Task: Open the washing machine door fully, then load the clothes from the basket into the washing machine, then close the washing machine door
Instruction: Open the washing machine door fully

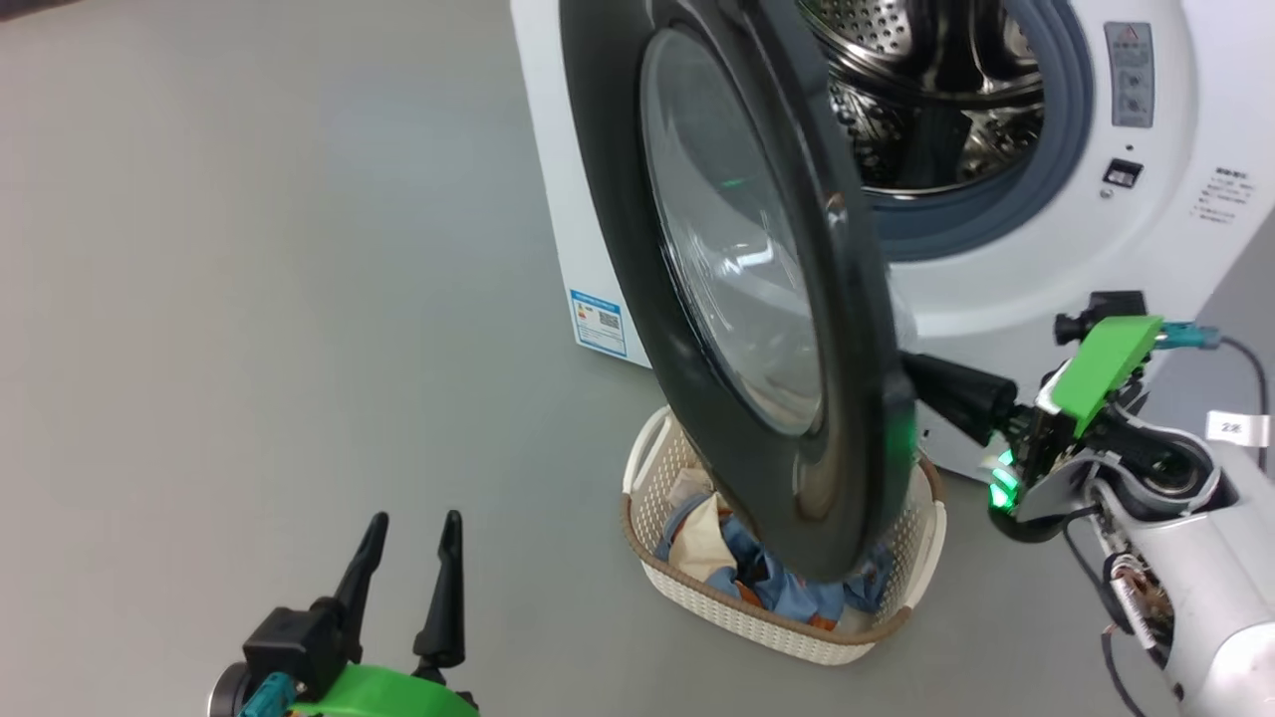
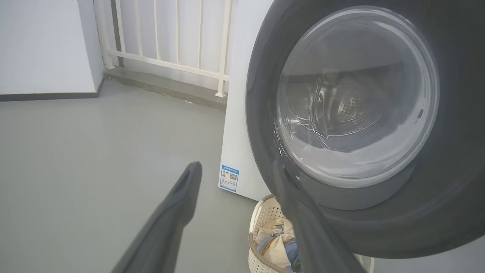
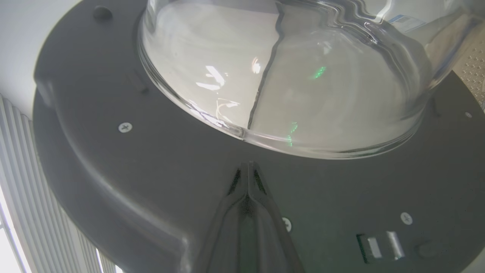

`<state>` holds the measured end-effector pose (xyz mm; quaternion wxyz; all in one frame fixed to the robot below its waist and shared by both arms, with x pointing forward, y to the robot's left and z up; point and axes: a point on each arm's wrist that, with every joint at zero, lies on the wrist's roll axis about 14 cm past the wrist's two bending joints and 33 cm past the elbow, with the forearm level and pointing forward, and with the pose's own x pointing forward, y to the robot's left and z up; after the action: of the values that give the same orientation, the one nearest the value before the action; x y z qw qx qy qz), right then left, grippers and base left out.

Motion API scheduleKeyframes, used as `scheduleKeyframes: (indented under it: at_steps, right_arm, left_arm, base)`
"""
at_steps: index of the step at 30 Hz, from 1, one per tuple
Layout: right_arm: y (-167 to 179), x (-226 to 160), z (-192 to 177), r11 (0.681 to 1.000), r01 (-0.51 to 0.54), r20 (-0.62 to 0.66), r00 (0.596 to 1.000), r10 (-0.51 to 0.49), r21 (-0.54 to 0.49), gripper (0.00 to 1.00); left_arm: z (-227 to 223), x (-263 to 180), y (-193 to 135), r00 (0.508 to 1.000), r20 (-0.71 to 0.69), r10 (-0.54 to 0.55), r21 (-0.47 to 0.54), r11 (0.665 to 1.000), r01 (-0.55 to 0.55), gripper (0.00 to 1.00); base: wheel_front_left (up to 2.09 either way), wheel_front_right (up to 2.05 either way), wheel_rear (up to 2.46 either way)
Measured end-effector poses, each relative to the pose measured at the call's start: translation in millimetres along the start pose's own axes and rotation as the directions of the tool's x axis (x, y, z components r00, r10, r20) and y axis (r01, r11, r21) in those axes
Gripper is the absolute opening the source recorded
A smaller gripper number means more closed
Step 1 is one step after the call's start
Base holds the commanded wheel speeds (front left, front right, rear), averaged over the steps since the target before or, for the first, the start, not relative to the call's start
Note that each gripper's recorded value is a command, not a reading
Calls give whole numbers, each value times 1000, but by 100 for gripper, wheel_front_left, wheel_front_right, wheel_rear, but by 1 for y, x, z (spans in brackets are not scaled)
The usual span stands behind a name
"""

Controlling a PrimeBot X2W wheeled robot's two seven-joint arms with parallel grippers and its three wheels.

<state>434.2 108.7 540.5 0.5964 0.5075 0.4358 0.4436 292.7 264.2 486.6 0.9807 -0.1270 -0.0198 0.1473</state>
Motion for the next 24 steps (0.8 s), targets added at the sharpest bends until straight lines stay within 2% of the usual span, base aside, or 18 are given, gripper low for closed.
scheduleKeyframes:
  at_steps: [7, 24]
  right_arm:
    - [12, 17, -32, 999, -41, -100, 994, 41, 5, 0]
    - [9, 18, -58, 999, -41, -163, 986, 46, 31, 0]
  left_arm:
    - [7, -8, 14, 999, 25, 39, 0, 999, -39, 100]
    - [4, -12, 11, 999, 19, 28, 0, 1000, -28, 100]
  base:
    - [0, 0, 0]
    - [0, 0, 0]
